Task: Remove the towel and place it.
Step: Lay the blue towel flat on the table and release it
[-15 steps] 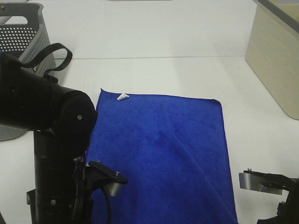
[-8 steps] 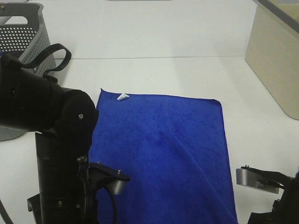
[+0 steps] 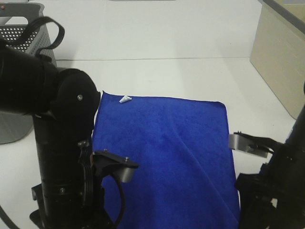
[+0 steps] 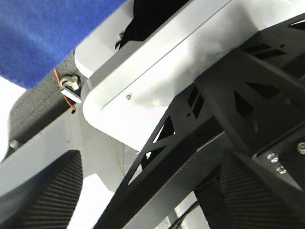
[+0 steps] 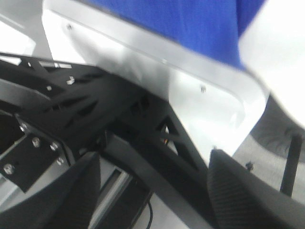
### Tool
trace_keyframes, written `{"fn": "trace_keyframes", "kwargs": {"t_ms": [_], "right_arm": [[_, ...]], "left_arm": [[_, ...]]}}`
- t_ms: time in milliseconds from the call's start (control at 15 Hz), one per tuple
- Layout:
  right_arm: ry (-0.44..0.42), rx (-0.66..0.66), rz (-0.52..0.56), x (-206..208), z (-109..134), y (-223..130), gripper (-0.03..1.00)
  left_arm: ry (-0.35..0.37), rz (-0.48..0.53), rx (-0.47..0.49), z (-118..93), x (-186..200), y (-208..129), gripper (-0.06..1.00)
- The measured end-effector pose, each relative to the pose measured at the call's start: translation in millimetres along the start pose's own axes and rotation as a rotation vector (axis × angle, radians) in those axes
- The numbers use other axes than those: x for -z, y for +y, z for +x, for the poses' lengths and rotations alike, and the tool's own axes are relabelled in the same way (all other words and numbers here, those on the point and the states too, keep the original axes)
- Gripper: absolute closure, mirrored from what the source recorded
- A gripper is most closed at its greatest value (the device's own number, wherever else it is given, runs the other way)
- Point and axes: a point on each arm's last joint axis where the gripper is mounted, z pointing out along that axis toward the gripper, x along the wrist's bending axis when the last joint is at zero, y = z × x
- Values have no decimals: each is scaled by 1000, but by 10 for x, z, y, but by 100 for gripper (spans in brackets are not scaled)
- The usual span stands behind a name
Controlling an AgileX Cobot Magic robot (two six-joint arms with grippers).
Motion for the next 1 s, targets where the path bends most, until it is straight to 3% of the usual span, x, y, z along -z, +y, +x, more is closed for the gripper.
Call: {"fn": "trace_keyframes", "kwargs": {"t_ms": [200, 267, 400, 467, 533, 600, 667, 733, 1000], "right_arm": [[-10, 61, -107, 264, 117, 235, 33], [-17, 94, -171, 470, 177, 359, 33], [-2, 72, -278, 799, 106, 490, 33], [2, 56, -345, 998, 42, 551, 33], [2, 56, -345, 998, 42, 551, 33], [10, 52, -439, 1399, -75, 682, 33], [5, 67, -464, 1546, -83, 783, 33], [5, 67, -464, 1546, -83, 783, 33], [-30, 41, -540, 1871, -121, 1286, 33]], "left_arm": [[74, -94, -32, -5, 292, 168, 19], [115, -207, -9, 155, 626, 335, 19], [136, -338, 48, 428, 1035, 478, 19], [147, -393, 82, 588, 1212, 547, 19], [147, -393, 82, 588, 1212, 547, 19], [162, -480, 139, 918, 1498, 735, 19], [161, -500, 162, 1077, 1561, 838, 19], [161, -500, 162, 1077, 1561, 838, 19], [155, -556, 260, 1678, 1659, 1255, 19]]}}
